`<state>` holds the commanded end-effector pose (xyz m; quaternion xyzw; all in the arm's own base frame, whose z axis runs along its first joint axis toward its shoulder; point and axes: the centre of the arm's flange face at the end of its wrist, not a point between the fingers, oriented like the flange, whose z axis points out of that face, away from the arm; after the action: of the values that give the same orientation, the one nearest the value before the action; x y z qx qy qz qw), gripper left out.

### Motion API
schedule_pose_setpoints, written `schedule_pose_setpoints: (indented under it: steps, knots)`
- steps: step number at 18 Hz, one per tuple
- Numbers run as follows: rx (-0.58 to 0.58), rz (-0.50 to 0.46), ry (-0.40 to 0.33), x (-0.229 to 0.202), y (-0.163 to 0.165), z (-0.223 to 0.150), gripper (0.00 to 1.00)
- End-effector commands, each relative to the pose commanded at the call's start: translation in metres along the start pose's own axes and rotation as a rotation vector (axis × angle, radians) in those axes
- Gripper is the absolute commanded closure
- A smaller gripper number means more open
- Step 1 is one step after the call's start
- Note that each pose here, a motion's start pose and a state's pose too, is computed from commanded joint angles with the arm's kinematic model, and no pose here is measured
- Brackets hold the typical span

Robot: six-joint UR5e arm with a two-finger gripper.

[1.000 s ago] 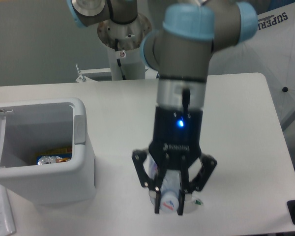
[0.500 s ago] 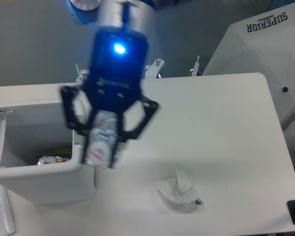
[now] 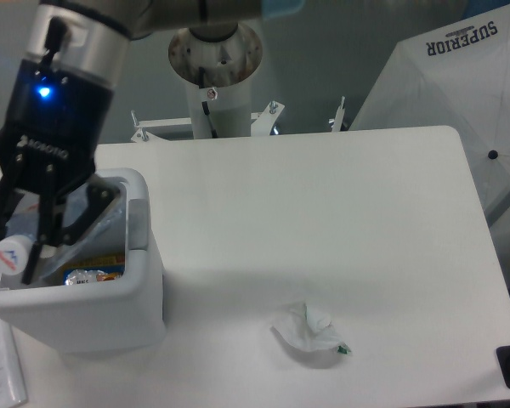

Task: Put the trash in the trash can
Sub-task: 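Lower the bottle into the bin and open the gripper, then move the empty gripper over the crumpled white tissue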

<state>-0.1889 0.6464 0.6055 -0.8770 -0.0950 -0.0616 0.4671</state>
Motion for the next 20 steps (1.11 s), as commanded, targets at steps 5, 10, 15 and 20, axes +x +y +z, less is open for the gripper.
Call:
schedule_pose_setpoints:
  steps: [5,10,15,20]
  knots:
    - [-0.051,-0.013,0.017,-0.002,0.021,0.026,0.69]
    - [-0.096,-0.008,0.029,0.004,0.044,0.035,0.12]
    - [-0.124,-0.061,0.007,-0.019,0.059,0.039,0.00]
    - [-0.093,-0.226,-0.175,-0.159,0.069,-0.010,0.00]
